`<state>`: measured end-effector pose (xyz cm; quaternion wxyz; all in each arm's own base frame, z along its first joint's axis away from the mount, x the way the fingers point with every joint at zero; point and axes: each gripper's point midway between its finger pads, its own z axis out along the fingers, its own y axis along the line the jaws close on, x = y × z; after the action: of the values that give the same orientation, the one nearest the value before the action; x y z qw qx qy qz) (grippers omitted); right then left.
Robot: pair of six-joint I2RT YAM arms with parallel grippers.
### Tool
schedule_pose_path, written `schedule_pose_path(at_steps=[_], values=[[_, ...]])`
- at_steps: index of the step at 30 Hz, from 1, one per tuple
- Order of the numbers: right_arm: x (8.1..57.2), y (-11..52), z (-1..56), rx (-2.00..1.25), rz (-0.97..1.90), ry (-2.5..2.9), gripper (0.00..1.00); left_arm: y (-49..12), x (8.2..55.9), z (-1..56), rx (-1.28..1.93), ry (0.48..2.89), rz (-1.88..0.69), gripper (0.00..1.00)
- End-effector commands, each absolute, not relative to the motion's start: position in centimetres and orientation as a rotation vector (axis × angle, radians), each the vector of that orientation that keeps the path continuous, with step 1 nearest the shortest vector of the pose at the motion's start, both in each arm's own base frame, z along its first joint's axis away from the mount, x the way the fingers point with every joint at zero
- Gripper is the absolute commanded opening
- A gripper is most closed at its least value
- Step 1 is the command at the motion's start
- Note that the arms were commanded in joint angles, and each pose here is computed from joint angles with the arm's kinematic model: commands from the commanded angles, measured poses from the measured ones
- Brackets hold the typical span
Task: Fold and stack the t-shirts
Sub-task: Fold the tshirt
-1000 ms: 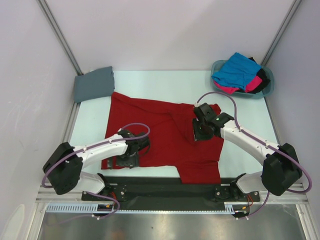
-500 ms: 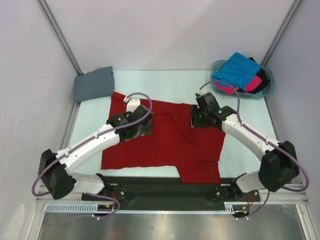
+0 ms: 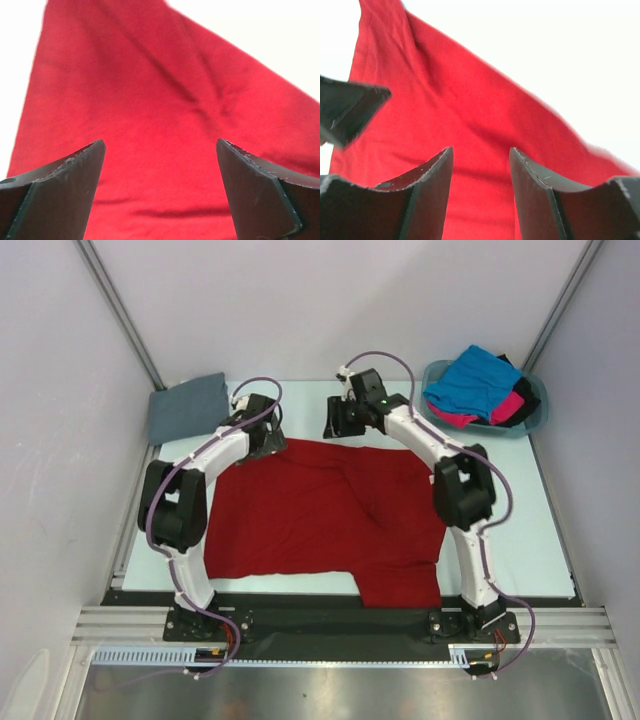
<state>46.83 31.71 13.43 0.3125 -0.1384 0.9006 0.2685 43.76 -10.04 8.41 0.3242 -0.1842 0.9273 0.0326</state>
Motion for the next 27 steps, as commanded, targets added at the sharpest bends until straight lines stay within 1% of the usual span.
schedule_pose_path(at_steps=[1,2,3,4,5,6,7,8,11,13,14,15,17,22,26,27], values=[[47.8,33.5,12.1,-0.499,0.763,2.398,0.55,-11.7,49.7,12.4,-0.49,2.255,-0.16,1.0],[48.8,34.0,13.1,-0.504,0.768,2.362,0.55,-12.0,50.4,12.3,-0.486,2.248,-0.216,1.0],[48.8,33.8,12.7,-0.505,0.749,2.38,0.55,-11.4,51.2,11.1,-0.51,2.255,-0.217,1.0],[49.1,33.7,12.6,-0.512,0.736,2.376,0.55,-11.3,52.3,11.9,-0.528,2.234,-0.234,1.0],[49.2,33.5,12.3,-0.512,0.718,2.373,0.56,-11.2,53.0,11.7,-0.563,2.232,-0.246,1.0],[49.1,33.3,12.2,-0.517,0.705,2.371,0.56,-10.5,53.6,10.3,-0.603,2.251,-0.233,1.0],[49.1,33.1,12.8,-0.518,0.69,2.358,0.56,-10.5,54.4,10.8,-0.63,2.243,-0.244,0.99],[49.3,32.4,12.4,-0.512,0.649,2.368,0.56,-10.4,54.9,10.6,-0.673,2.241,-0.26,0.98],[49.4,31.3,13.5,-0.495,0.594,2.355,0.56,-10.2,55.9,9.2,-0.747,2.251,-0.268,0.92],[49.4,30.5,13.4,-0.472,0.572,2.364,0.56,-10.4,56.0,8.4,-0.771,2.268,-0.269,0.89],[49.3,30.2,14.3,-0.463,0.564,2.348,0.56,-10.6,55.9,8.0,-0.79,2.278,-0.281,0.86],[49.2,29.9,14.0,-0.463,0.558,2.355,0.56,-10.6,55.9,7.9,-0.801,2.284,-0.279,0.83],[49.3,29.4,15.1,-0.449,0.546,2.328,0.56,-10.4,55.2,7.2,-0.853,2.301,-0.27,0.82],[49.2,28.5,15.6,-0.422,0.536,2.335,0.56,-9.4,53.6,6.2,-0.959,2.288,-0.216,0.81],[49.0,28.1,15.9,-0.395,0.563,2.336,0.56,-8.9,53.7,6.6,-1.044,2.236,-0.2,0.8],[48.9,28.0,15.9,-0.391,0.565,2.338,0.55,-8.7,53.8,6.5,-1.059,2.231,-0.186,0.77]])
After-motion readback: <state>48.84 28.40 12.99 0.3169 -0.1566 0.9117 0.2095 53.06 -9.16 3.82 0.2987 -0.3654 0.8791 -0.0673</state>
